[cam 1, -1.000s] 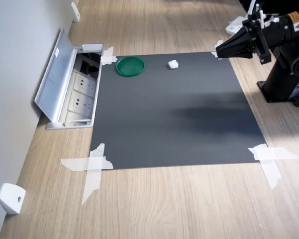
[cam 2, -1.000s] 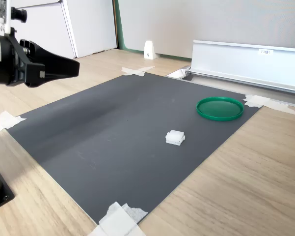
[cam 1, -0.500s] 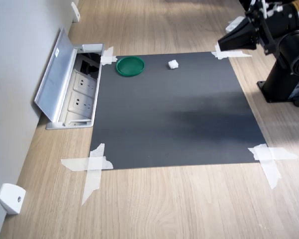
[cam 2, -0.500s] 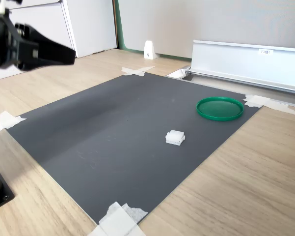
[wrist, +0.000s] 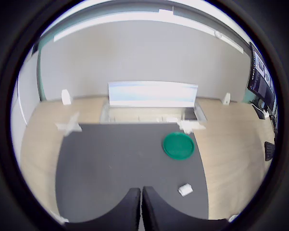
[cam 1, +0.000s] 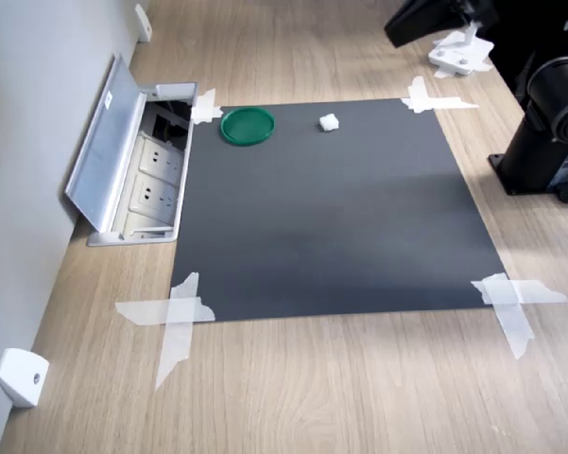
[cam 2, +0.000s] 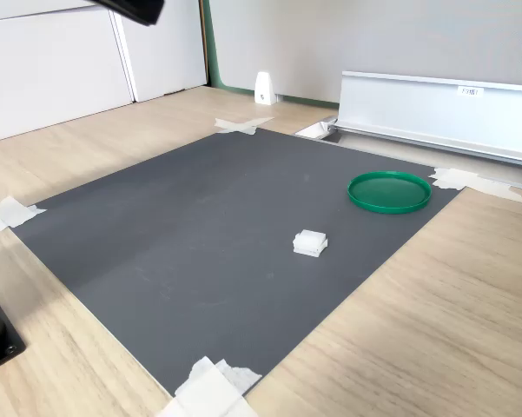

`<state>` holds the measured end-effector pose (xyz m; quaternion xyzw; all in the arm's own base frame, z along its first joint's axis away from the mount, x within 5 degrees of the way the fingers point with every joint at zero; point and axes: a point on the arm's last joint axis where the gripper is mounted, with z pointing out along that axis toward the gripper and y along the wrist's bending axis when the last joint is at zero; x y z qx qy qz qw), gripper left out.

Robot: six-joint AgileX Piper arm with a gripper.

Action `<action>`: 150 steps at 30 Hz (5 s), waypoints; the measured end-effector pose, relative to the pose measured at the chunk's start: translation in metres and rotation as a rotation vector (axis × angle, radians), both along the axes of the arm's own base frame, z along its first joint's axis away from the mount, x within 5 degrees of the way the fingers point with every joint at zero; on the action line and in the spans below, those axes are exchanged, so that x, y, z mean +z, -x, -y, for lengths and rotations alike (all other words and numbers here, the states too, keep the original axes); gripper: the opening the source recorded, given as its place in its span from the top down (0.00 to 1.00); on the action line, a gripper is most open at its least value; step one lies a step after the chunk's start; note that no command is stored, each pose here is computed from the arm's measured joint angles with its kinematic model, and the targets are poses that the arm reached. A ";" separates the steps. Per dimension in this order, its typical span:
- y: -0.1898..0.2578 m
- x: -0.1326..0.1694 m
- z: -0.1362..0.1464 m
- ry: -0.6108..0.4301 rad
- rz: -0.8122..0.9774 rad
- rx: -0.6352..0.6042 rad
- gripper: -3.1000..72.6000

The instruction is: Grasp a white terminal and put it on the green lid.

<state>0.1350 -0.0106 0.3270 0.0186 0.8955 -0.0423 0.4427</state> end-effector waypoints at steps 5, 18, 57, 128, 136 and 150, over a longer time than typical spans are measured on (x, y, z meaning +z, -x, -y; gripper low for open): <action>-0.026 -0.001 0.003 0.100 -0.195 0.060 0.97; -0.039 -0.027 0.019 0.186 -0.536 0.280 0.97; -0.073 -0.043 0.140 0.166 -0.679 0.399 0.00; -0.144 -0.152 0.119 0.266 -0.763 0.430 0.04; -0.144 -0.152 0.120 0.269 -0.765 0.424 0.12; -0.144 -0.152 0.120 0.270 -0.764 0.416 0.35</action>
